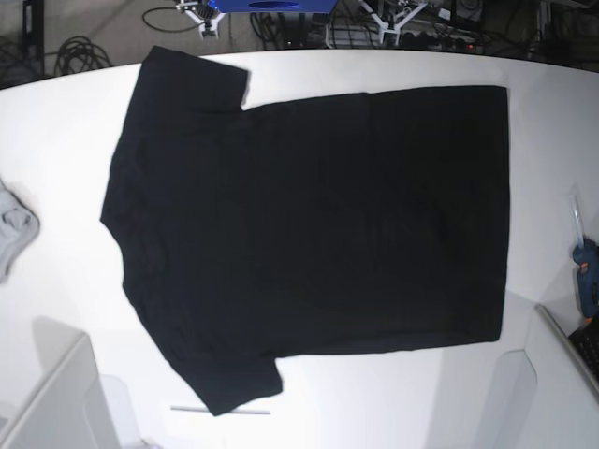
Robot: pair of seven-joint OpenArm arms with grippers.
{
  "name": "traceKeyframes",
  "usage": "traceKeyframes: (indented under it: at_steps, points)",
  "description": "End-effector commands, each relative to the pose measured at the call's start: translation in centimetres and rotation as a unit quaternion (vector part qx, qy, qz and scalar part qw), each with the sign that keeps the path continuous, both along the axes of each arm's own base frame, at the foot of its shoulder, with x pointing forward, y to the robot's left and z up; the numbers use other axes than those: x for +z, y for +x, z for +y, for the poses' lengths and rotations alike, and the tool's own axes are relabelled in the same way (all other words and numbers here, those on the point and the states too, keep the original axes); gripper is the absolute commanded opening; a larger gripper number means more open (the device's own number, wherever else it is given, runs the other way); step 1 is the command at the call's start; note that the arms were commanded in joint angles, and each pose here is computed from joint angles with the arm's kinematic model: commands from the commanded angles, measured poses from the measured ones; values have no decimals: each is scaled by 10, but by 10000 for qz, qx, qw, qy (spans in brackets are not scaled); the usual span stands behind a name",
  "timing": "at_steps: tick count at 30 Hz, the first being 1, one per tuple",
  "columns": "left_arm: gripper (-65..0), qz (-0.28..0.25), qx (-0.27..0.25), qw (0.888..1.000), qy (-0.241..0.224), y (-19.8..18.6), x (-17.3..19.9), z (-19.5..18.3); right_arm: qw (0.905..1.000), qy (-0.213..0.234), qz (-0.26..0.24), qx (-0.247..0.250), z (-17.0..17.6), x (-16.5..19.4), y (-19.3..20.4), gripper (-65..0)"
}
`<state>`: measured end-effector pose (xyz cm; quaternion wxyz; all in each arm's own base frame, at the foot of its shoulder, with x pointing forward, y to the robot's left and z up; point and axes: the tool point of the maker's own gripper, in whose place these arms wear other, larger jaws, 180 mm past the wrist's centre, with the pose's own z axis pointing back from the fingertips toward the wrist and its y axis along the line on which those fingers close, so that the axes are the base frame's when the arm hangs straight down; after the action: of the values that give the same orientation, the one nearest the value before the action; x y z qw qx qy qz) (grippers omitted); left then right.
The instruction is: Fold the T-shirt properly
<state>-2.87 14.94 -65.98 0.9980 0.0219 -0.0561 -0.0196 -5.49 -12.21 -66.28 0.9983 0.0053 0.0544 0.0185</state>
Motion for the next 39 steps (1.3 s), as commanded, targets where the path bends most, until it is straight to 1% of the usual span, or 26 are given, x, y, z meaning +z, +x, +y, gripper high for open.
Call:
traceKeyframes:
  at_steps: [1, 2, 3, 4, 17, 23, 29, 31, 32, 35, 37, 39]
  points:
    - [-474, 10, 6, 10000, 34, -4, 0, 2, 10000, -72, 31, 36, -3, 0, -4, -650]
    - [-525, 10, 6, 10000, 34, -4, 0, 2, 10000, -72, 31, 36, -3, 0, -4, -650]
    - [-594, 2, 7, 10000, 34, -3, 0, 2, 10000, -72, 31, 36, -3, 0, -4, -650]
    - [-650, -6, 7, 10000, 34, -2, 0, 2, 10000, -72, 31, 36, -3, 0, -4, -650]
    - [-650, 2, 23, 10000, 20, -3, 0, 1, 10000, -79, 23, 37, -4, 0, -4, -650]
    - [-650, 9, 23, 10000, 20, -4, 0, 1, 9999, -78, -100, 44, -4, 0, 6, -650]
    - [-650, 86, 26, 10000, 15, -8, 0, 1, 9999, -78, -100, 44, -4, 0, 6, -650]
    - [-650, 132, 18, 9999, 14, -15, 1, 1, 9999, -78, -100, 44, -4, 0, 6, -650]
    - [-650, 141, -8, 9999, 16, -18, 1, 1, 9999, -78, -84, 44, -4, 0, 4, -650]
    - [-650, 252, -101, 9996, 5, -36, 3, 0, 9998, -189, -38, 58, -19, 2, -10, -650]
    - [-650, 215, -127, 9997, 9, -42, 5, 1, 9997, -214, -61, 24, -22, 5, -19, -650]
    - [-650, 71, -177, 9998, 92, -45, 11, 13, 9995, -277, -162, 39, -31, 9, -26, -650]
